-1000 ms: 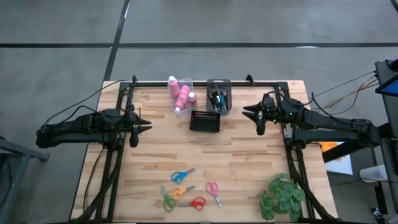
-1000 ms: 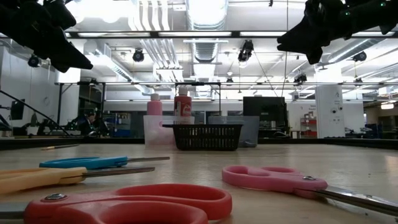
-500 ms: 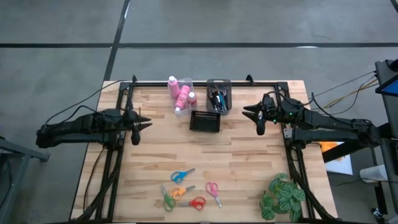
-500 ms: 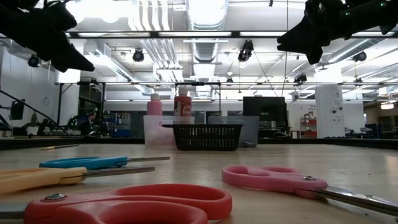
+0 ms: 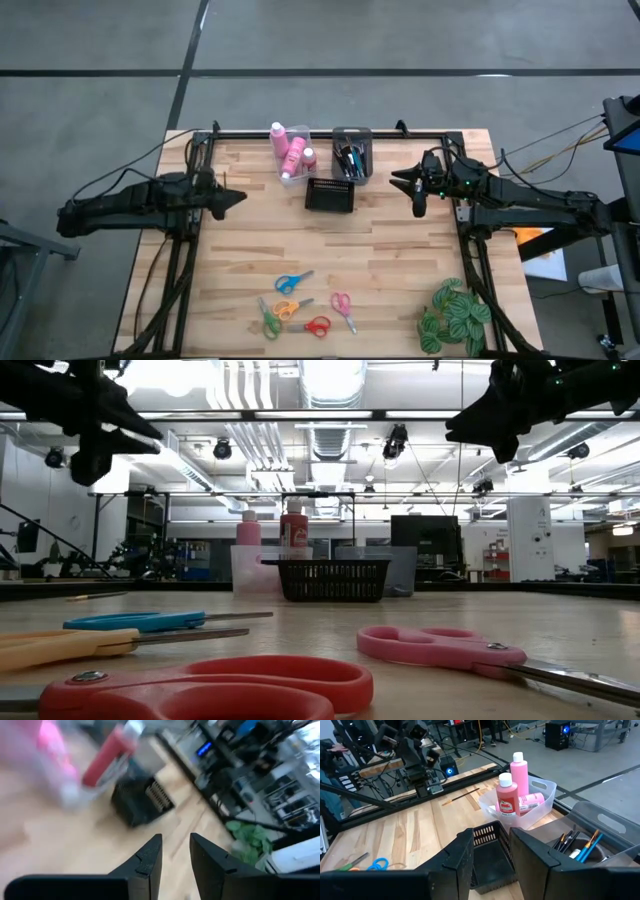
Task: Pick & Place Paint Supplies
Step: Put the black paint brush into the gray bin
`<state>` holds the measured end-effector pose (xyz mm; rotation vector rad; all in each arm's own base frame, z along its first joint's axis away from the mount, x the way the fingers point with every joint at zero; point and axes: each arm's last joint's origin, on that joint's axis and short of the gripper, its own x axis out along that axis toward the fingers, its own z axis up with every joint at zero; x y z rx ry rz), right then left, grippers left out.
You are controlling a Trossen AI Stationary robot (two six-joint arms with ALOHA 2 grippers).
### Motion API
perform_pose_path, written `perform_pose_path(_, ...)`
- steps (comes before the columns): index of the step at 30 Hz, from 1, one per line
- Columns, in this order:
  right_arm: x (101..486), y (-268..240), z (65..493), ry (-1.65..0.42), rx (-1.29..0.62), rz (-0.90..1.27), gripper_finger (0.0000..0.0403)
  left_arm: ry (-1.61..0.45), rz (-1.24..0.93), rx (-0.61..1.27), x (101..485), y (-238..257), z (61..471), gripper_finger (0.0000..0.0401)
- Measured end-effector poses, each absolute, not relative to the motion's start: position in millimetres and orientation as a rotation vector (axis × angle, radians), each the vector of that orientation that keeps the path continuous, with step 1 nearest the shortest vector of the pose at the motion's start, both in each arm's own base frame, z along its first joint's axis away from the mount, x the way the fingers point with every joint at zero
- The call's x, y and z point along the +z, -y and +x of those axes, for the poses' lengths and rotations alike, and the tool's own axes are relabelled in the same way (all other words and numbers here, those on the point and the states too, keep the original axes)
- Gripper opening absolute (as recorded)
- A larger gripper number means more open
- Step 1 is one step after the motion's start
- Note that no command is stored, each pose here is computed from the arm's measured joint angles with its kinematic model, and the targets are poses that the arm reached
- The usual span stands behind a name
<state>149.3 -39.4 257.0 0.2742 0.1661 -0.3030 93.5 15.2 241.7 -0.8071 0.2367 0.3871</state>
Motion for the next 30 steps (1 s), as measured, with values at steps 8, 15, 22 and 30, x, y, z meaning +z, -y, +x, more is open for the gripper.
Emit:
perform_pose_path(8,256.9,39.5,149.3,-0.166,-0.303,0.274,0.0124,-0.467,-0.934,0.547,255.2,-15.3,92.1,0.0102)
perform_pose_path(15,257.0,39.5,149.2,-0.166,-0.303,0.274,0.0124,-0.701,-1.052,0.795,260.2,-18.9,103.4,0.0102)
perform_pose_path(22,257.0,39.5,149.2,-0.166,-0.303,0.274,0.0124,-0.944,-1.068,1.162,255.3,-35.5,119.2,0.0102)
perform_pose_path(30,257.0,39.5,149.2,-0.166,-0.303,0.274,0.0124,-1.157,-1.007,1.246,230.3,-77.5,143.8,0.0102)
